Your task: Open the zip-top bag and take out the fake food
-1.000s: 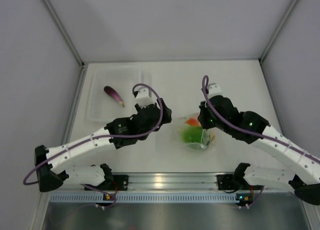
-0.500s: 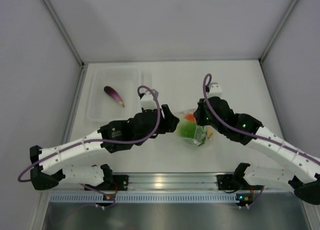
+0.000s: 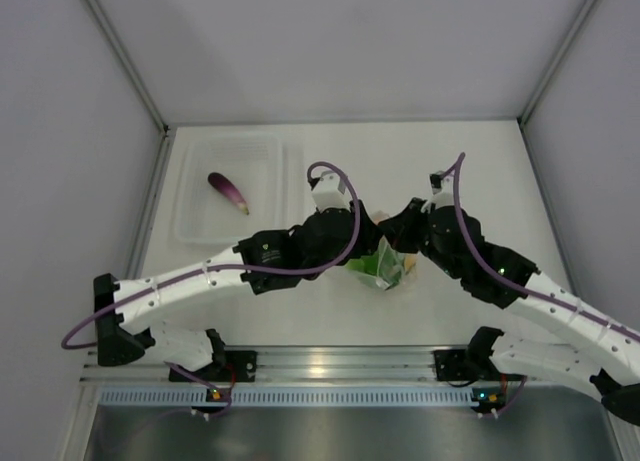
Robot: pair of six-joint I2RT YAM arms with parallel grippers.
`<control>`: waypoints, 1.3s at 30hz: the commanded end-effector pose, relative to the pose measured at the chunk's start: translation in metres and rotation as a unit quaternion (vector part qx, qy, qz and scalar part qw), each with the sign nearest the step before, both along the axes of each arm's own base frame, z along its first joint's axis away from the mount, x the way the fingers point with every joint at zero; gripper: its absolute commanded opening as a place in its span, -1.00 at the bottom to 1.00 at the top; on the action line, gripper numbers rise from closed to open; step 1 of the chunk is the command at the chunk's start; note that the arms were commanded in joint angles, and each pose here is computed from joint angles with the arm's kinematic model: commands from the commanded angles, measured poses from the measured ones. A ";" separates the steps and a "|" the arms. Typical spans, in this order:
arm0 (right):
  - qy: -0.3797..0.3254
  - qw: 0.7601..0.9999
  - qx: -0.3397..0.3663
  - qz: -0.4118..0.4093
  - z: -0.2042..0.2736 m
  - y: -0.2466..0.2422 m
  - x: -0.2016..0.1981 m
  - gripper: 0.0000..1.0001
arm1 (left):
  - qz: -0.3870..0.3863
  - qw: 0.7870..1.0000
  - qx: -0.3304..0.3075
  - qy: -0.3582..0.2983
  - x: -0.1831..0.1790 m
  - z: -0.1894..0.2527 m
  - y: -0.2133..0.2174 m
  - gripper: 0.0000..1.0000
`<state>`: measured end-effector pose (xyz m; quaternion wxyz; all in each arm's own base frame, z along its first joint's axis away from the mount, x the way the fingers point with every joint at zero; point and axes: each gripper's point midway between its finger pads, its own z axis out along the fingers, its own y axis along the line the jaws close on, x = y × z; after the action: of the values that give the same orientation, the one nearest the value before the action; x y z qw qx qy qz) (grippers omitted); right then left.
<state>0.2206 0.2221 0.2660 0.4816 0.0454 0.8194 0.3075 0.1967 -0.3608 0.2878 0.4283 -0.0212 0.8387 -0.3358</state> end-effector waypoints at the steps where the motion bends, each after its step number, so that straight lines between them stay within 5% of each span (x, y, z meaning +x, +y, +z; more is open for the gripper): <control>1: -0.038 0.991 0.127 0.018 0.057 0.024 0.001 -1.00 | -0.006 0.998 -0.038 -0.044 0.003 0.045 0.000 -0.04; 13: 0.001 0.979 0.198 -0.038 0.013 0.017 0.005 -1.00 | -0.003 0.998 0.065 -0.003 -0.005 -0.037 0.023 -0.02; 22: 0.005 0.987 0.133 -0.088 -0.017 -0.024 0.009 -1.00 | -0.001 0.994 0.106 0.010 0.004 -0.068 0.006 0.00; 25: 0.004 0.987 0.133 -0.086 -0.018 -0.029 0.009 -1.00 | -0.004 0.993 0.115 0.016 0.007 -0.075 -0.004 0.19; 30: 0.003 0.988 0.138 -0.074 -0.017 -0.027 0.007 -1.00 | -0.012 0.993 0.107 0.057 0.010 -0.094 -0.023 0.49; 39: 0.004 0.989 0.138 -0.054 -0.020 -0.022 0.003 -1.00 | 0.011 0.993 0.002 0.119 0.017 -0.126 -0.044 0.49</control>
<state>0.2218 0.1989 0.2247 0.4664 0.1597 0.7898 0.3650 0.2093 -0.3882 0.1536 0.3360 -0.0184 0.9046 -0.2616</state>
